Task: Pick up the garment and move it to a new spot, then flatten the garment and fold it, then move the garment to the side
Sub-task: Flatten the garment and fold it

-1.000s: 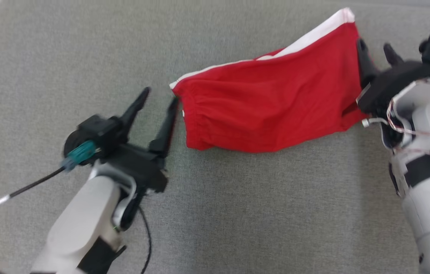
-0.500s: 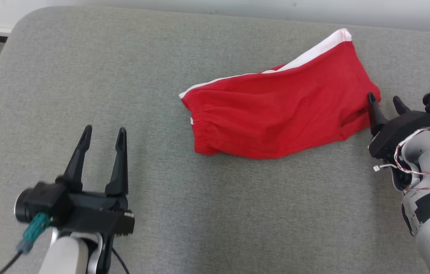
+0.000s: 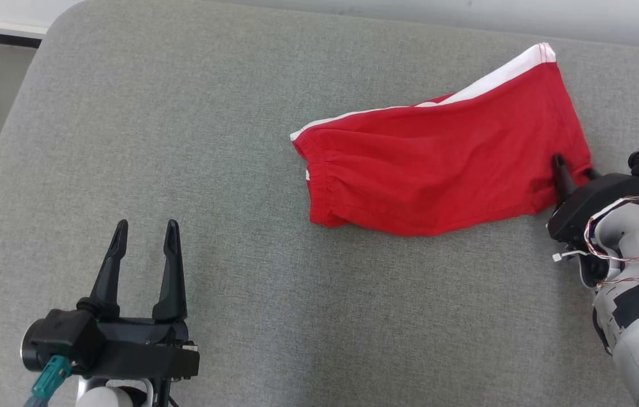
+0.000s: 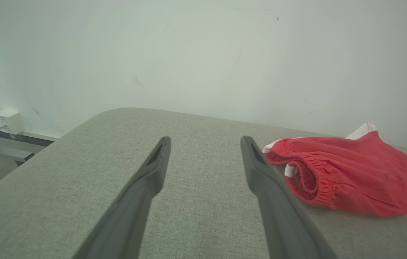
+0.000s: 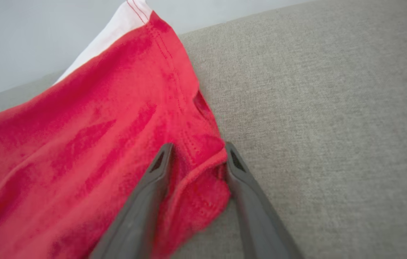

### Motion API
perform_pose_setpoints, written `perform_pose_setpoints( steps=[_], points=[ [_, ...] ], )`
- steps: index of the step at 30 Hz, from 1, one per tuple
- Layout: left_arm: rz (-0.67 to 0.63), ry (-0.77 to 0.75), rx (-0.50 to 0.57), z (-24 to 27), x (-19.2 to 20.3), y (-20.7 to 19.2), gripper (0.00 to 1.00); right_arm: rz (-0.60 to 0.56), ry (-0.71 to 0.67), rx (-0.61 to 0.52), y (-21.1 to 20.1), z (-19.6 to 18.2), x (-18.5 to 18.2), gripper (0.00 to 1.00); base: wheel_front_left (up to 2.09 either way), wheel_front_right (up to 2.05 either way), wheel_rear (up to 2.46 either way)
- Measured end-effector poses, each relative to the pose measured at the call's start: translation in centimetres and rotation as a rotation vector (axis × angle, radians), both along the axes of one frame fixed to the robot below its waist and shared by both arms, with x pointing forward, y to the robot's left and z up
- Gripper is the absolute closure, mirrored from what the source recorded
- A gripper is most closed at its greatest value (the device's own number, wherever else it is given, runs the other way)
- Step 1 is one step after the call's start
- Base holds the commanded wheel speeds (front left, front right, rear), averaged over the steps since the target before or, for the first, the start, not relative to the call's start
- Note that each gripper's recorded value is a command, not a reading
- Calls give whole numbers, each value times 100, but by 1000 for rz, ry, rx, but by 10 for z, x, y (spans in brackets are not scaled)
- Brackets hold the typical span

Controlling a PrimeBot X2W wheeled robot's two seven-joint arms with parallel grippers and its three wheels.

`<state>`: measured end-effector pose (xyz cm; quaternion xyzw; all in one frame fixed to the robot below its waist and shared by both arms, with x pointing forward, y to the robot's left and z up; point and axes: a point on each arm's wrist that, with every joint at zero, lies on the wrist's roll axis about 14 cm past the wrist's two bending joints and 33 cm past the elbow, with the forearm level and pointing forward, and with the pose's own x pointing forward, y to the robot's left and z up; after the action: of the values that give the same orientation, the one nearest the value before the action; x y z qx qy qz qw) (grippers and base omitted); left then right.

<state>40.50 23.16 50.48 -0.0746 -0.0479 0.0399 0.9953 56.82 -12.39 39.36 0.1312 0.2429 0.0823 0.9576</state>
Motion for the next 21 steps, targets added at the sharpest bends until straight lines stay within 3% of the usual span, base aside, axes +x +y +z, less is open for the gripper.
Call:
perform_pose_setpoints(
  steps=[12,21],
  points=[
    [-13,-2,1,2,-16,-6,0,-7,-82,83,8,23,-27,100,0,0,0],
    [-73,-17,4,8,-21,-23,0,-94,-76,154,-36,21,-85,100,0,0,0]
  ],
)
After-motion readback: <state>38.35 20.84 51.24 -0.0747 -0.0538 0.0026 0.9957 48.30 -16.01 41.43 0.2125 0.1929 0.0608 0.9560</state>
